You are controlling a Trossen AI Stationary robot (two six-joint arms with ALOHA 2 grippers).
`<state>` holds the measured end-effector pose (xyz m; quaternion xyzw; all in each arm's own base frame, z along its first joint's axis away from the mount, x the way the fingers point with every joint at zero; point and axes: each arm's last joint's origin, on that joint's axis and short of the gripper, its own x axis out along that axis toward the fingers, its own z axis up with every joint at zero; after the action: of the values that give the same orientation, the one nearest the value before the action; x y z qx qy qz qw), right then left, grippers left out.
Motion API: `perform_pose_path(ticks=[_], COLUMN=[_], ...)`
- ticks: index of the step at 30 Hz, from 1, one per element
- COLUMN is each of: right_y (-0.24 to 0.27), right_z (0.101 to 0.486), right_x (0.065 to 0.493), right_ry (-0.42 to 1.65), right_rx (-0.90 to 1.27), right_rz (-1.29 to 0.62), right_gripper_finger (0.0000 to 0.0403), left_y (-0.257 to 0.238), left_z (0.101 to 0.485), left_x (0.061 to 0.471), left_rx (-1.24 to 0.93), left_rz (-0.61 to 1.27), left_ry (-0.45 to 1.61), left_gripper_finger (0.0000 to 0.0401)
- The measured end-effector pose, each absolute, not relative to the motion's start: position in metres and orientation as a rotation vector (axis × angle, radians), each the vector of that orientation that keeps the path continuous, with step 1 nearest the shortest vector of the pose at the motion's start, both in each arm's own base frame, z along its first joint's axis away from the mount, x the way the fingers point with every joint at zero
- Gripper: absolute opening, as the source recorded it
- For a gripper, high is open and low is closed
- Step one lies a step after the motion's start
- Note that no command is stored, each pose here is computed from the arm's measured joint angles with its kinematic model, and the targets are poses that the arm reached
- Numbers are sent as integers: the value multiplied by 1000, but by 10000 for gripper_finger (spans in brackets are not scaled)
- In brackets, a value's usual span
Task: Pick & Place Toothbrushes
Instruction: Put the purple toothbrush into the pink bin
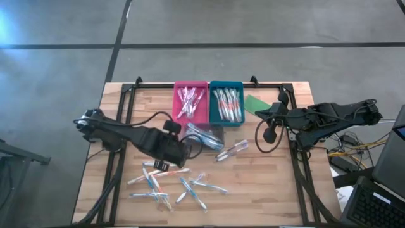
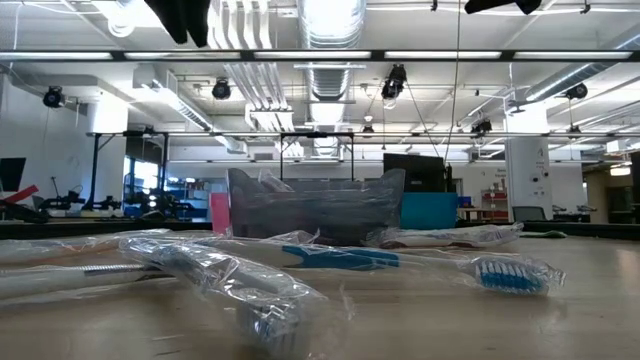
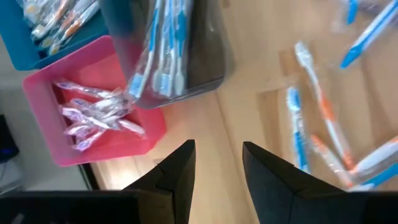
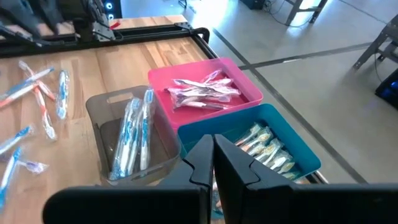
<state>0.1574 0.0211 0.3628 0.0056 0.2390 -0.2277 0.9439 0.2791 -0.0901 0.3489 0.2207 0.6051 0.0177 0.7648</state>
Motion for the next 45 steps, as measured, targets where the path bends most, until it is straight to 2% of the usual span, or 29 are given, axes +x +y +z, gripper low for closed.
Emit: perform_pose_path(ticks=[5, 8, 13, 18, 22, 32, 37, 45], right_y=[23, 26, 35, 46, 53, 65, 68, 71], right_z=[359, 347, 308, 267, 245, 215, 202, 187], right_x=[163, 169, 186, 204, 218, 246, 256, 266], right_ry=[508, 581, 757, 944, 1044, 1182, 1189, 1200], right_rx=[9, -24, -56, -255, -329, -267, -262, -275], right_rz=[-467, -402, -297, -225, -201, -150, -121, -110], right_gripper_finger=[8, 8, 8, 8, 8, 11, 41, 123], left_y=[-107, -118, -125, -121, -114, -94, -89, -88], left_z=[348, 345, 336, 323, 313, 285, 275, 270], left_x=[274, 272, 263, 252, 238, 201, 191, 190], left_rx=[453, 464, 479, 457, 417, 292, 270, 259], left_rz=[-6, -49, -107, -120, -124, -117, -113, -111], left_ry=[1291, 1244, 1174, 1106, 1019, 799, 770, 758], left_gripper_finger=[139, 137, 131, 129, 128, 128, 128, 128])
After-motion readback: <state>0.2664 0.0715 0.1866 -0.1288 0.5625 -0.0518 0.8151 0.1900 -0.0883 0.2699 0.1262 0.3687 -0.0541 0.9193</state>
